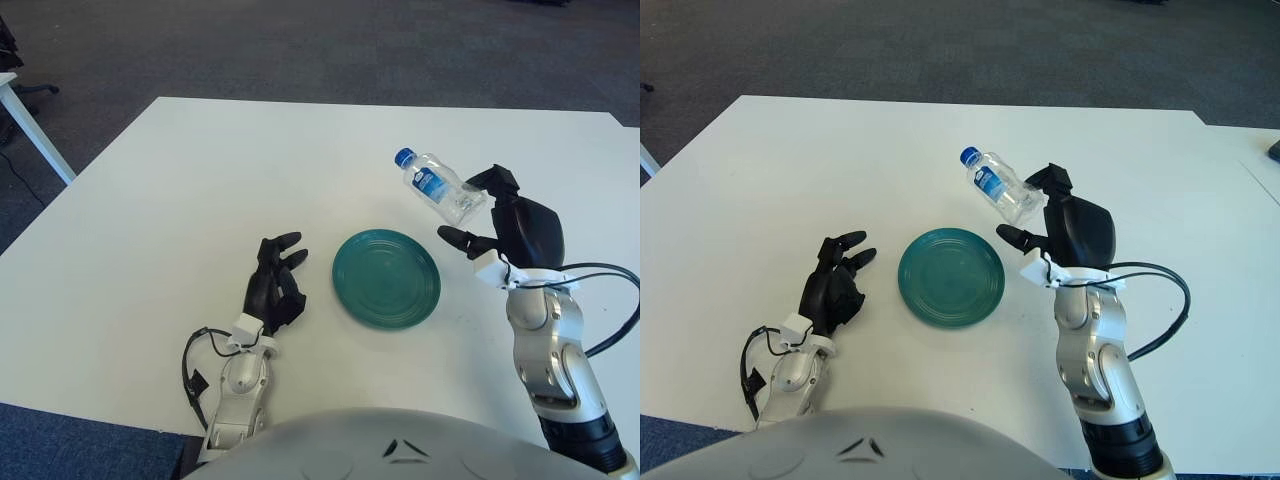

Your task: Put the bottle into the plate.

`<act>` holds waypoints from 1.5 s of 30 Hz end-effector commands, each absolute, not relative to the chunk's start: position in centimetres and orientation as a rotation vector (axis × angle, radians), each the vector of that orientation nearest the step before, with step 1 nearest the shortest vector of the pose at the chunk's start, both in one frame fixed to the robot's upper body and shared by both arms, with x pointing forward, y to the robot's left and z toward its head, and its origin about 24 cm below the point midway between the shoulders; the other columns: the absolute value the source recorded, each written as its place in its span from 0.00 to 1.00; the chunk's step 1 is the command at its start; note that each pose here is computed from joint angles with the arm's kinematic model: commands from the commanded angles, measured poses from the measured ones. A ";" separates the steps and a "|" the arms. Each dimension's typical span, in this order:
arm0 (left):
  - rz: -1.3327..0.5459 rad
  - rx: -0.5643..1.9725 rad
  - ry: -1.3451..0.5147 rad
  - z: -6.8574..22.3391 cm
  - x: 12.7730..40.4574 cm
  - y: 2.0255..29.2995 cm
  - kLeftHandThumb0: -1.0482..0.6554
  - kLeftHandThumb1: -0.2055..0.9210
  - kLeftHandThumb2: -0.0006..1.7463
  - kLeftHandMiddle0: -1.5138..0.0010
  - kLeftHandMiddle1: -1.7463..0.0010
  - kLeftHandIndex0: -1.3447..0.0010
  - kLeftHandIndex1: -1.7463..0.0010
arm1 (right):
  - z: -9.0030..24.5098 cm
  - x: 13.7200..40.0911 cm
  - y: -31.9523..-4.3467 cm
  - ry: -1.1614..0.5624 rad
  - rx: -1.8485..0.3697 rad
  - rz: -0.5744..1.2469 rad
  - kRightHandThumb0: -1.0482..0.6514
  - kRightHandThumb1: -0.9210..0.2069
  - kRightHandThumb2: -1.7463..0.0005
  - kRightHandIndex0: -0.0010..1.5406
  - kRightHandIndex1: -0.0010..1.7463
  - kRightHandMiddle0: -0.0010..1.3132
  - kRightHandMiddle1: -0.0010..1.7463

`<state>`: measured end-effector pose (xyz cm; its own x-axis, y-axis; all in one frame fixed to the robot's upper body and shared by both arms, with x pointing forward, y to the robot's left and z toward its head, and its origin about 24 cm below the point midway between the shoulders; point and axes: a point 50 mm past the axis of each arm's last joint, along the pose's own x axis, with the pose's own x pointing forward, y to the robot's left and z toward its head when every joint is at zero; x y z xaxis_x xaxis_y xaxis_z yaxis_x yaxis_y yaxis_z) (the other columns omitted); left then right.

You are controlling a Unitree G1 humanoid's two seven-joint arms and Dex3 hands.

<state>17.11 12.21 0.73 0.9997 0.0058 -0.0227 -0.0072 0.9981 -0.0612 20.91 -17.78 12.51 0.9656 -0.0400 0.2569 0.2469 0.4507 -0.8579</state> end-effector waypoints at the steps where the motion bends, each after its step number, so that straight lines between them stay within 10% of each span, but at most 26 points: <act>1: 0.014 -0.053 0.138 -1.1 16.3 12.5 0.15 1.00 0.59 0.73 0.58 0.91 0.32 | 12.7 20.5 -17.5 -0.227 -1.091 -0.149 0.34 0.20 0.49 0.86 1.00 0.85 1.00; 45: 0.018 -0.021 0.076 0.2 15.8 12.3 0.15 1.00 0.59 0.73 0.57 0.88 0.31 | 9.1 16.3 -14.2 -0.270 -1.056 0.125 0.33 0.15 0.50 0.84 1.00 0.85 1.00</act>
